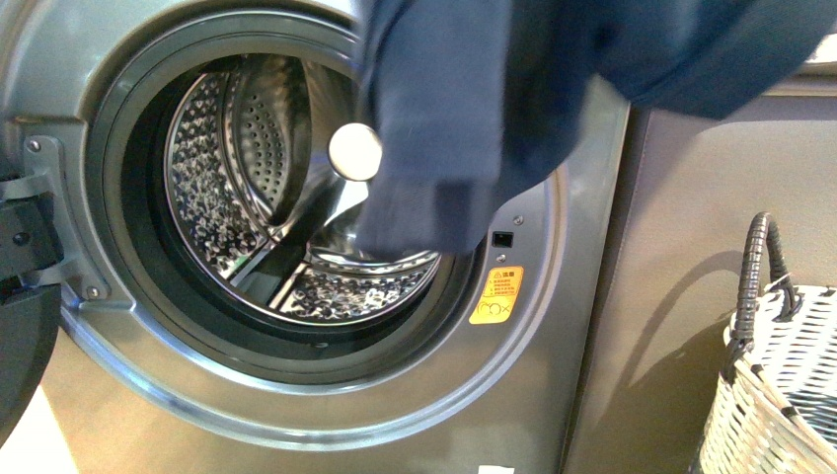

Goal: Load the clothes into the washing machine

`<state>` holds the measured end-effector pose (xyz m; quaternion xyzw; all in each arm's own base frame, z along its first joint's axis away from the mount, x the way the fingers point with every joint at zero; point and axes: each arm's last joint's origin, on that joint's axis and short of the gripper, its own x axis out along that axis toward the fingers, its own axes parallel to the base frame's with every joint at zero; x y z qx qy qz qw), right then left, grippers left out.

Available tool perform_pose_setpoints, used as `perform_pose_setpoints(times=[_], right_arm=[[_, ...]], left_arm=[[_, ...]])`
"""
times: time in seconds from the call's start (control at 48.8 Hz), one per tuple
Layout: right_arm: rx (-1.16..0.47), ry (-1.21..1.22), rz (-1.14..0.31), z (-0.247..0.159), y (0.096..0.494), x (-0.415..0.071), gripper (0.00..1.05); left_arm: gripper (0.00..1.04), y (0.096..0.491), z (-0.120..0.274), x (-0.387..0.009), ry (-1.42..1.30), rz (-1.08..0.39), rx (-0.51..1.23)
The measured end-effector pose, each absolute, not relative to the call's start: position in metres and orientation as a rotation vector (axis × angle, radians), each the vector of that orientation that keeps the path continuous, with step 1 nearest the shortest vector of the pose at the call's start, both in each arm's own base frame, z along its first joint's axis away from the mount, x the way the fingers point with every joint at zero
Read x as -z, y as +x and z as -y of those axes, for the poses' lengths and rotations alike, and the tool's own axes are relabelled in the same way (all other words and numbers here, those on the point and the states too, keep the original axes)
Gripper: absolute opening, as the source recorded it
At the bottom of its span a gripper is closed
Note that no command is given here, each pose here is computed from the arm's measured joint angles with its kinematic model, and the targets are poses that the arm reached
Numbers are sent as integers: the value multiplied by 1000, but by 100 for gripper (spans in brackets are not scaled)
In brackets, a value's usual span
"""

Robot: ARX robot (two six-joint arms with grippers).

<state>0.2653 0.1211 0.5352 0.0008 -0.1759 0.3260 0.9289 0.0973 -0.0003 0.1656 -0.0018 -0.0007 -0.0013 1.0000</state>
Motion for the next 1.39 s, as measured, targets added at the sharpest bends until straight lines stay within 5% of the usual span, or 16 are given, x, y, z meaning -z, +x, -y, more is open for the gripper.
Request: perform_pose_setpoints(times=[0.328,0.595,1.128,1.251,1.395], right_arm=[[-818,35,345,-128,266,-532,6],[-836,57,292,-171,308,-496,6],[-829,58,301,-169,305,-499,6],[-830,58,301,-169,305,-499,6],[-830,58,302,-169,305,-499,6]], left_arm=[[98,97,0,-166,-4,1,3],[98,97,0,-166,-4,1,3],[98,97,0,-166,-4,2,3],[98,102,-10,-191,-280,141,139],[98,122,-23,-249,-296,201,201]])
